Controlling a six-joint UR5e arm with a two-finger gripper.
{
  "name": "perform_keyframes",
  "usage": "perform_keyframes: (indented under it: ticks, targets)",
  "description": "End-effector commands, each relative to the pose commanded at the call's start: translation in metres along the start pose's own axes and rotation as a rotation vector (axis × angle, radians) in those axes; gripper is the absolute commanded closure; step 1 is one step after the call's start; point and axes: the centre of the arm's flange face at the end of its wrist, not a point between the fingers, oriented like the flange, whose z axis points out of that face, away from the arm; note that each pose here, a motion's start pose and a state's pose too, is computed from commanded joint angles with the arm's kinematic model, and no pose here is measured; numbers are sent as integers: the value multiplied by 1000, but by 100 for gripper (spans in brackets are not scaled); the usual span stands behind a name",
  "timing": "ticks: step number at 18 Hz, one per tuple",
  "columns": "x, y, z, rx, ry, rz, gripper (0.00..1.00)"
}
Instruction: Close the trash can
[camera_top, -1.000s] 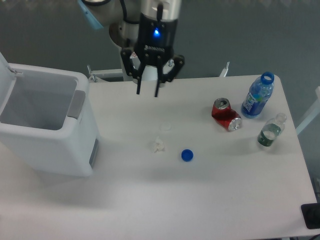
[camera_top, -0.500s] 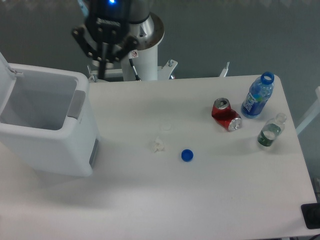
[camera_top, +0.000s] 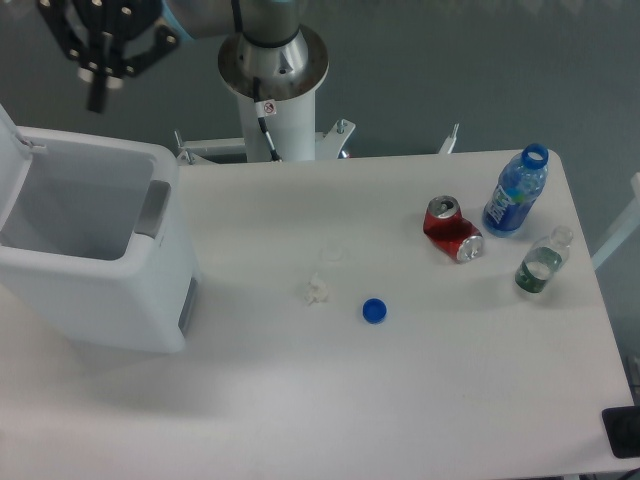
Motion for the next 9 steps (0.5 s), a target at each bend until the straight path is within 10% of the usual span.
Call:
perform_keyframes:
  ticks: [9]
  targets:
    - [53, -8, -1, 1, 81, 91, 88]
